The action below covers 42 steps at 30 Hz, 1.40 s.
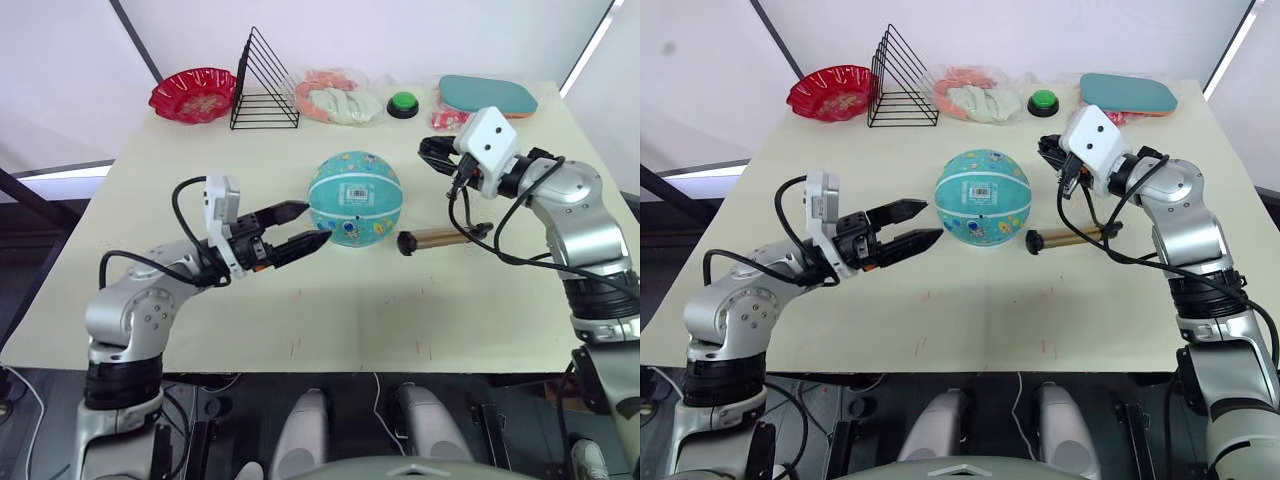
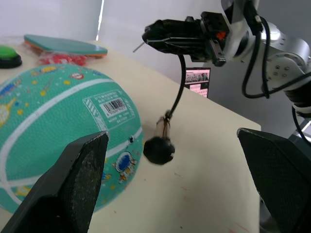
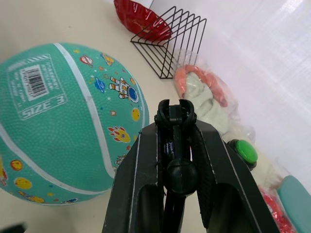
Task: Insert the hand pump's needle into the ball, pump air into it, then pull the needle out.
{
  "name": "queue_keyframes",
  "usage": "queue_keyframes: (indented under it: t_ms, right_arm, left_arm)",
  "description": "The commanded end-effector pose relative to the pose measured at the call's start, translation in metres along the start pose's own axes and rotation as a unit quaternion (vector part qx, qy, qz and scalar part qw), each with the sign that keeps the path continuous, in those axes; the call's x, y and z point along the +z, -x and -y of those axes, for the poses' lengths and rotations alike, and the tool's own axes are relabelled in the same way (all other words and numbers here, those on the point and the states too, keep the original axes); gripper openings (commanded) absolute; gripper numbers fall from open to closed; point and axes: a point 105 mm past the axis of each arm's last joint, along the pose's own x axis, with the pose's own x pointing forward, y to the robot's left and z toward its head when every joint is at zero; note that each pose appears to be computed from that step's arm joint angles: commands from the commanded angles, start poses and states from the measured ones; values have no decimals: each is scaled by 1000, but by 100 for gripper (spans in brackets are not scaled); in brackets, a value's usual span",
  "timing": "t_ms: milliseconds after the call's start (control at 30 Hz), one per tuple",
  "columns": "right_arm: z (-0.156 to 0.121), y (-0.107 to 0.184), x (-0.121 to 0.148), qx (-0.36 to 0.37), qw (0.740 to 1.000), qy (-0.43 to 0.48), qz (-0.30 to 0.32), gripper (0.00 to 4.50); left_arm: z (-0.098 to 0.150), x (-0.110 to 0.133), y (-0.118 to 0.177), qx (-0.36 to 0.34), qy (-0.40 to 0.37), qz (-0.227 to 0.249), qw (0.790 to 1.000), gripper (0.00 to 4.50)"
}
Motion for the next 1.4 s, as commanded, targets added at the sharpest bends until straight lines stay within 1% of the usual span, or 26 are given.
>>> queue_keyframes:
  t_ms: [33,133,233,367,467,667,767,833,867,900,933,967,1000,1033,1067,1100,1233,1400]
  right_arm:
    - [4,5,1,-5,1000,11,9,27]
    - [1,10,-9,-3,1000,3,-3,27]
    - [-13,27,-31,4,999,-19,-38,27]
    - [-23,43,-47,6,997,-39,-67,27]
    - [-37,53,-60,10,993,-66,-93,27]
    - [-62,49,-76,41,987,-102,-118,27]
    - [-79,44,-84,77,981,-129,-126,27]
    - [-82,42,-87,80,978,-143,-130,131]
    - [-84,42,-87,89,977,-142,-130,166]
    - [-85,43,-87,92,977,-142,-130,210]
    - [-85,45,-87,95,977,-142,-129,241]
    - [-84,49,-84,100,976,-146,-129,298]
    - [-83,53,-82,102,975,-149,-130,337]
    - [-82,56,-75,107,973,-162,-124,371]
    - [-81,60,-70,111,971,-171,-121,427]
    - [-81,62,-66,114,970,-176,-120,440]
    - [-84,76,-45,140,964,-191,-117,440]
    - [-91,87,-39,162,959,-192,-134,440]
  left_arm:
    - [11,5,8,-2,-16,4,1000,450]
    - [16,0,9,-6,-11,-1,1000,450]
    - [21,-8,13,-3,-3,-9,1000,450]
    - [26,-15,15,-5,4,-16,1000,450]
    - [30,-21,18,-9,9,-26,1000,450]
    - [35,-30,19,-14,10,-39,999,450]
    - [36,-36,20,-9,11,-44,999,450]
    - [37,-39,21,-7,10,-48,999,450]
    - [38,-40,22,-6,10,-50,999,450]
    - [39,-40,23,-5,9,-51,999,450]
    - [40,-41,22,-5,8,-51,999,450]
    - [40,-41,24,-3,9,-52,999,450]
    - [40,-42,24,-1,9,-52,999,450]
    - [41,-42,26,0,9,-53,999,450]
    - [41,-42,26,1,9,-53,999,450]
    - [41,-42,27,1,9,-53,999,450]
    - [41,-44,29,2,11,-57,998,450]
    - [40,-47,26,-1,15,-57,998,450]
